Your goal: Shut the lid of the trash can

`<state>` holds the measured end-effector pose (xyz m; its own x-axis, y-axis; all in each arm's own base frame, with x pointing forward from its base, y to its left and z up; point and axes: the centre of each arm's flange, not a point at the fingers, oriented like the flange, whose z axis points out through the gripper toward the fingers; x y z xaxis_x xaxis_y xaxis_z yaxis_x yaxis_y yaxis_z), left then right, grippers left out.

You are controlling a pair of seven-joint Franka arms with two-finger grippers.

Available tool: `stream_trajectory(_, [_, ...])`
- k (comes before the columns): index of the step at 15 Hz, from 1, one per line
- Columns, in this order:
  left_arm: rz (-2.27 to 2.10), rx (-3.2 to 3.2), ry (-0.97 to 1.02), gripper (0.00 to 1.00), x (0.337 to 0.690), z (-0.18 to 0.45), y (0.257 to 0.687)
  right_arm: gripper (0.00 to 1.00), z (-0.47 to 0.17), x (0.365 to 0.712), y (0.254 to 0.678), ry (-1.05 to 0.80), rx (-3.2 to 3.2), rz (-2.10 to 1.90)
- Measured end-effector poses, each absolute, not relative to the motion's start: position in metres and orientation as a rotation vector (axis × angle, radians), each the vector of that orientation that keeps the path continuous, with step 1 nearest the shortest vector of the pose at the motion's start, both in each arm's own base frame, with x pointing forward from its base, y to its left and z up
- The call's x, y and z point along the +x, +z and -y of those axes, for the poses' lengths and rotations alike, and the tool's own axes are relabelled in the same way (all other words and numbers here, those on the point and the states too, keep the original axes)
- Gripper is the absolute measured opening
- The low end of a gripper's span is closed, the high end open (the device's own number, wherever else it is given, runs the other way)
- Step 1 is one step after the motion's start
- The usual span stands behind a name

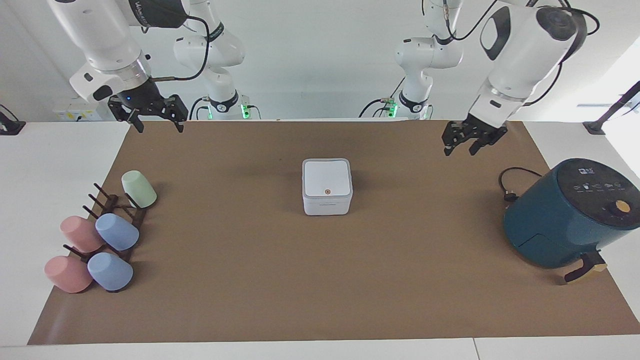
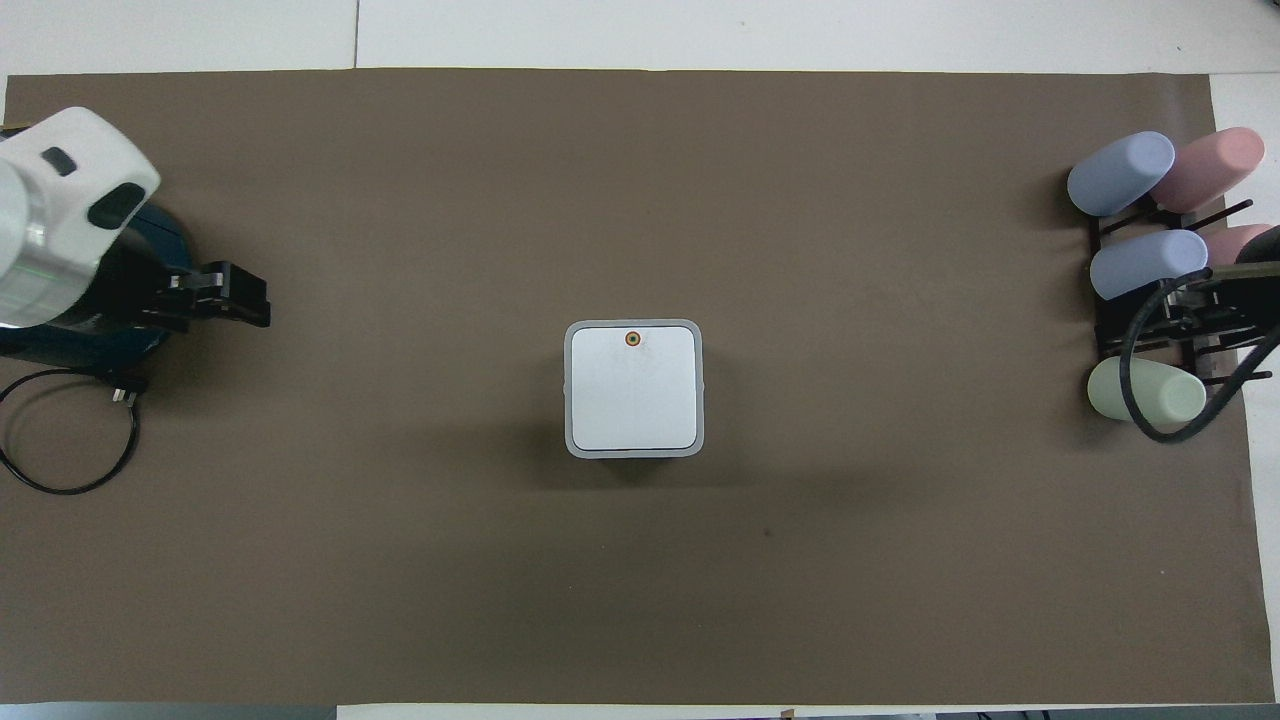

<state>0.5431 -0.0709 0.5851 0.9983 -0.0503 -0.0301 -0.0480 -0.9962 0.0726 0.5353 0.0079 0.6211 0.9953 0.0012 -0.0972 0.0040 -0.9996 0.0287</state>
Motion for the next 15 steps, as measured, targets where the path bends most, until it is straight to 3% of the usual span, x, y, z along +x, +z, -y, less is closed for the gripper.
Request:
stream_trajectory(2, [0.097, 3.067, -0.079, 1.00, 0.537, 0.040, 0.591, 1.00, -0.008, 0.535, 0.621, -0.151, 3.109, -0.004])
stream_trajectory(15, [0.223, 3.154, -0.065, 1.00, 0.530, 0.066, 0.606, 1.00, -0.008, 0.535, 0.621, -0.151, 3.109, -0.004])
